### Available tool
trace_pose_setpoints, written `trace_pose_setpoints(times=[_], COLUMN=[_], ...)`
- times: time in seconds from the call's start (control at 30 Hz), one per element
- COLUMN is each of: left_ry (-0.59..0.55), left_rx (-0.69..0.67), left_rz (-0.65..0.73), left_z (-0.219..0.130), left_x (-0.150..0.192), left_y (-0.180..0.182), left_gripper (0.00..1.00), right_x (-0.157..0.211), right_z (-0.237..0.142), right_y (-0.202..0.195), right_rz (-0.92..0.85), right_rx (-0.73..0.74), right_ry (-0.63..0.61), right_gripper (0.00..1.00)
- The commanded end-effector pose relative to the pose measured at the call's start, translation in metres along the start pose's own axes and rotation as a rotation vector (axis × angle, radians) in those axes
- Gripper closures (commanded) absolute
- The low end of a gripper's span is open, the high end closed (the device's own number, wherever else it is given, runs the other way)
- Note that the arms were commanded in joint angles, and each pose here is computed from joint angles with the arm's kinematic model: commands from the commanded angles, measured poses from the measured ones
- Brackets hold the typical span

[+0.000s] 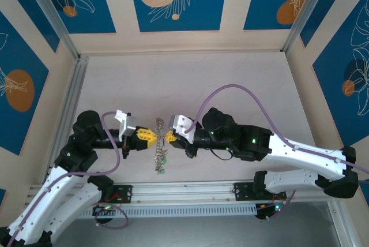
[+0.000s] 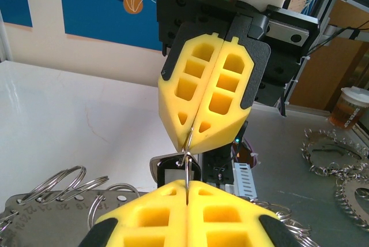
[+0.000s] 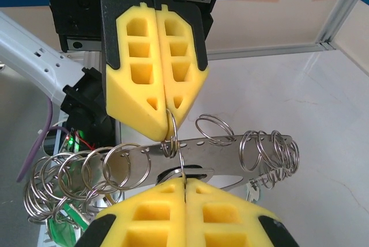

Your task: Put the keys on the keyring

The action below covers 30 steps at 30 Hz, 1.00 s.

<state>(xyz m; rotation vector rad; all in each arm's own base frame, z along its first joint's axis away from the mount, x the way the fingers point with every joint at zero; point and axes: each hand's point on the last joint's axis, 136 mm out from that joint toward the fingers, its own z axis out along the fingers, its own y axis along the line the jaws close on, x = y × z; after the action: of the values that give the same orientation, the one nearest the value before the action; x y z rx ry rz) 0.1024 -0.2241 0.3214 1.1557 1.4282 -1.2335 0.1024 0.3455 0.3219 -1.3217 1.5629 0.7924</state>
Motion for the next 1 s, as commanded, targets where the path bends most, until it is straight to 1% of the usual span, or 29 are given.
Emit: trace_pose_setpoints(times=[0.0, 0.97], left_ry=[-0.038, -0.04], left_rx=[0.011, 0.01], left_rz=[0.059, 0.063], left_z=[-0.002, -0.0024], left_x=[-0.0144, -0.0151], left_y=[-0.0059, -0.0063], left_gripper=[1.0, 1.0], right_x=[-0.0184, -0.0128], right_z=[-0.0049, -0.0126], right_y=[0.0015, 0.0002], right_rz=[0.013, 0.048], right_rx=[-0.017, -0.019], right_ry=[-0.051, -0.051], right_gripper=[1.0, 1.0])
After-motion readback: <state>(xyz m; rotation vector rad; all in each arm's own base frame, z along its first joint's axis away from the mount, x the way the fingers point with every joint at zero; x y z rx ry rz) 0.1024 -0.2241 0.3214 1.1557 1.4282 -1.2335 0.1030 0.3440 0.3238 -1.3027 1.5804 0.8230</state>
